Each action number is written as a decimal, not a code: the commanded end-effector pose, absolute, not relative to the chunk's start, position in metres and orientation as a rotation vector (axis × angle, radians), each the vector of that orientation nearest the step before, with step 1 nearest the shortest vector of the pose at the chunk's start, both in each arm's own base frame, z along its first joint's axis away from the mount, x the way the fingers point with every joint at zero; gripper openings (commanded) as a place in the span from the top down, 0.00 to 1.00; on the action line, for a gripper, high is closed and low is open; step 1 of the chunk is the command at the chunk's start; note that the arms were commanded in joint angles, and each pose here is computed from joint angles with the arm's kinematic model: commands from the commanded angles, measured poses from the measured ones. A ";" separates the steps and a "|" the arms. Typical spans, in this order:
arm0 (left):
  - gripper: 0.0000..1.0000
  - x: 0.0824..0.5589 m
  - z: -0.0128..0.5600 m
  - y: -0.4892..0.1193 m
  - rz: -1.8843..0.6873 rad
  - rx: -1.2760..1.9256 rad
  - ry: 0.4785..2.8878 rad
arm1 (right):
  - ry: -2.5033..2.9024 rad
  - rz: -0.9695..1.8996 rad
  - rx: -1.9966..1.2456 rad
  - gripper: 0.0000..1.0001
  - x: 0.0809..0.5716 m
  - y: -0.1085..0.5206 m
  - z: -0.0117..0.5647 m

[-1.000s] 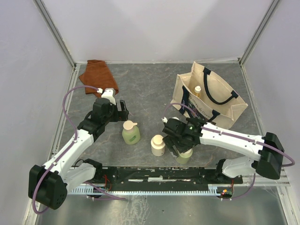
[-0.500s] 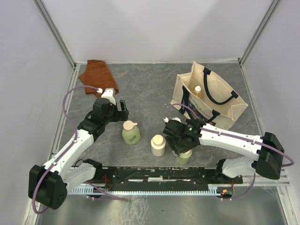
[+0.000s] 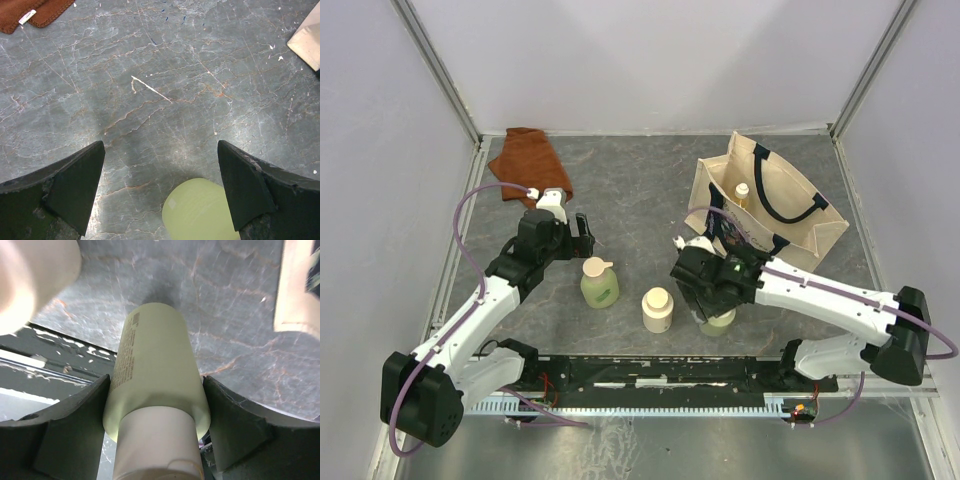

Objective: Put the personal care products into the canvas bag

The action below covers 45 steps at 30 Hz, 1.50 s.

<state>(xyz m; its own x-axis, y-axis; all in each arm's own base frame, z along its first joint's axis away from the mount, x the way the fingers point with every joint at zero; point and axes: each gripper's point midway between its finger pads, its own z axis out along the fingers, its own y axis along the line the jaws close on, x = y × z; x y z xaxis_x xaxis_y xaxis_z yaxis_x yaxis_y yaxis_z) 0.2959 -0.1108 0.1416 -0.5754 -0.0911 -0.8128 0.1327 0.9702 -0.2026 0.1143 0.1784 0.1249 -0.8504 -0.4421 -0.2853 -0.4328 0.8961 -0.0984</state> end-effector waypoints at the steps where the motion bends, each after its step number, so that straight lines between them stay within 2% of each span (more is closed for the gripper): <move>1: 0.01 0.301 0.152 -0.114 -0.311 0.040 2.113 | 2.549 -0.015 -0.591 0.91 0.154 0.197 0.186; 8: 0.00 0.301 0.153 -0.115 -0.314 0.043 2.112 | 2.301 -0.007 -0.538 0.99 0.217 0.227 0.279; 12: 0.00 0.301 0.155 -0.114 -0.313 0.044 2.104 | 2.199 0.045 -0.469 1.00 0.254 0.234 0.330; 17: 0.00 0.302 0.155 -0.115 -0.316 0.046 2.105 | 2.107 0.055 -0.351 1.00 0.297 0.217 0.378; 26: 0.01 0.301 0.156 -0.115 -0.319 0.049 2.104 | 1.978 -0.021 -0.171 1.00 0.347 0.168 0.427; 32: 0.00 0.301 0.156 -0.116 -0.321 0.051 2.104 | 2.021 -0.126 -0.058 1.00 0.359 0.122 0.418; 45: 0.01 0.301 0.155 -0.117 -0.330 0.053 2.105 | 2.325 -0.046 0.107 1.00 0.378 0.073 0.293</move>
<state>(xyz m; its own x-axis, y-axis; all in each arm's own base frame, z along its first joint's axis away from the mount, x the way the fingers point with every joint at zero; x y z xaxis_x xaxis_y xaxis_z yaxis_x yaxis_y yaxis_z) 0.2958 -0.1115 0.1418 -0.5757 -0.0910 -0.8126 0.1358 0.9693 -0.2048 0.3645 0.0594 0.2726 -0.7727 -0.0010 -0.6348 0.0990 0.9876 -0.1220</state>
